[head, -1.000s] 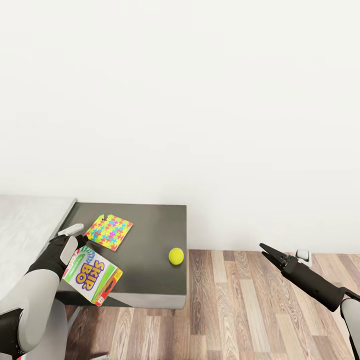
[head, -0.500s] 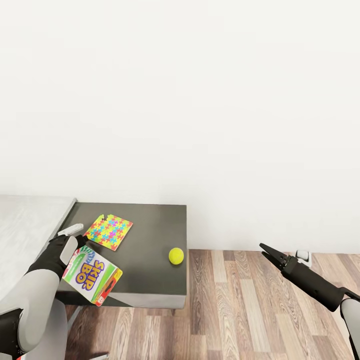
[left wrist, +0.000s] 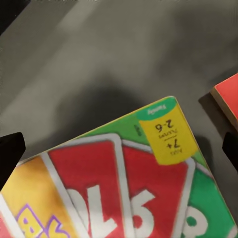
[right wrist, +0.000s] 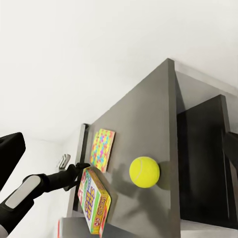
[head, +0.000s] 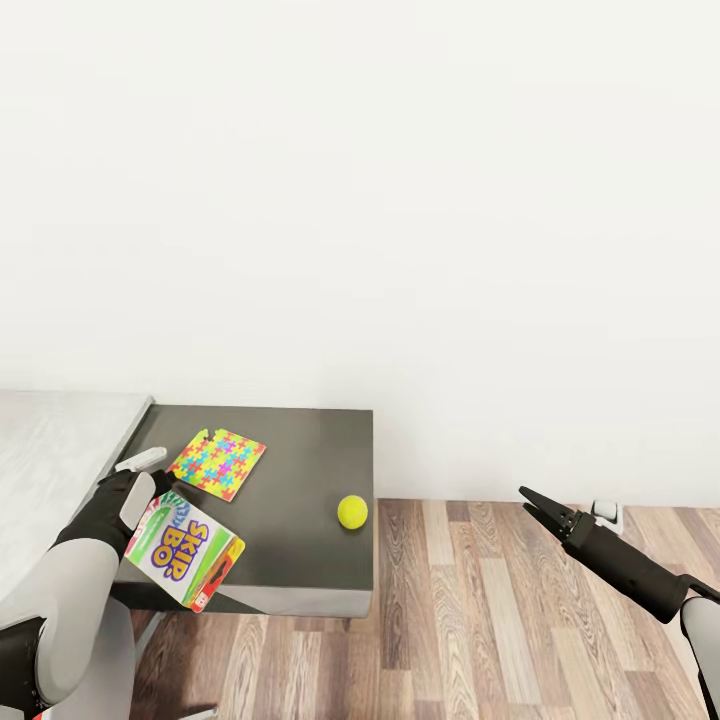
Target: Put all the toys in the child's room - the three board games (two on the bed and one on the table), the two jigsaw puzzles on the table, and the tennis ball on the table - inside the toy box on the table in the child's room.
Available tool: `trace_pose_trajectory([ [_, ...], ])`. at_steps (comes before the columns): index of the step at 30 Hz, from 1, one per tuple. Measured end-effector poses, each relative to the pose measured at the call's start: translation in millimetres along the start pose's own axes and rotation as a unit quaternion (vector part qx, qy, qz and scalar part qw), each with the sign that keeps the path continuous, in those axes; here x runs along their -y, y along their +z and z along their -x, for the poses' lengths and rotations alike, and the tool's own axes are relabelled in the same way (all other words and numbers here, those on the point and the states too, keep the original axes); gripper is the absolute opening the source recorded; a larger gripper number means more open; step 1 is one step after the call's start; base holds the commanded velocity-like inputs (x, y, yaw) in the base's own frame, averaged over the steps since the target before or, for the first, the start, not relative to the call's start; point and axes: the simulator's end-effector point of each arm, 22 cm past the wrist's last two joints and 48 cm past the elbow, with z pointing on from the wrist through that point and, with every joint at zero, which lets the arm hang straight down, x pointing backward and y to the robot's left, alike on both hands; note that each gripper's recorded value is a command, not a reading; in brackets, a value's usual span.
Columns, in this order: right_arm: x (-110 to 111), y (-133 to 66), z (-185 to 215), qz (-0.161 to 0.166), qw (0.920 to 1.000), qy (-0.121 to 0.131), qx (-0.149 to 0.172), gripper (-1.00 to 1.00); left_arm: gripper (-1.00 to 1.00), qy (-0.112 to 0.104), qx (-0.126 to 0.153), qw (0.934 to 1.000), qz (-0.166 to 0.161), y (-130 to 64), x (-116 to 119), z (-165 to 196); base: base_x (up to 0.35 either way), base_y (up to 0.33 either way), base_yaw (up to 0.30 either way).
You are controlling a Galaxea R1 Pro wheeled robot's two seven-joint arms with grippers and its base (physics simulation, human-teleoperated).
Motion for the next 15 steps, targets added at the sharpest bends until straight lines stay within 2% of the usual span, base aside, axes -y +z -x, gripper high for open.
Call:
trace_pose_trajectory([
  [8,0.2,0.2,0.0,0.0,1.0,0.0,0.0,1.0,1.0,0.0,-0.001,1.0,0.0,0.2,0.7,-0.6,-0.163,-0.158,0.0],
  [15,0.0,0.0,0.1,0.0,1.0,0.0,0.0,1.0,1.0,0.0,0.0,1.0,0.0,0.0,0.6,-0.3,-0.038,-0.041,0.0],
])
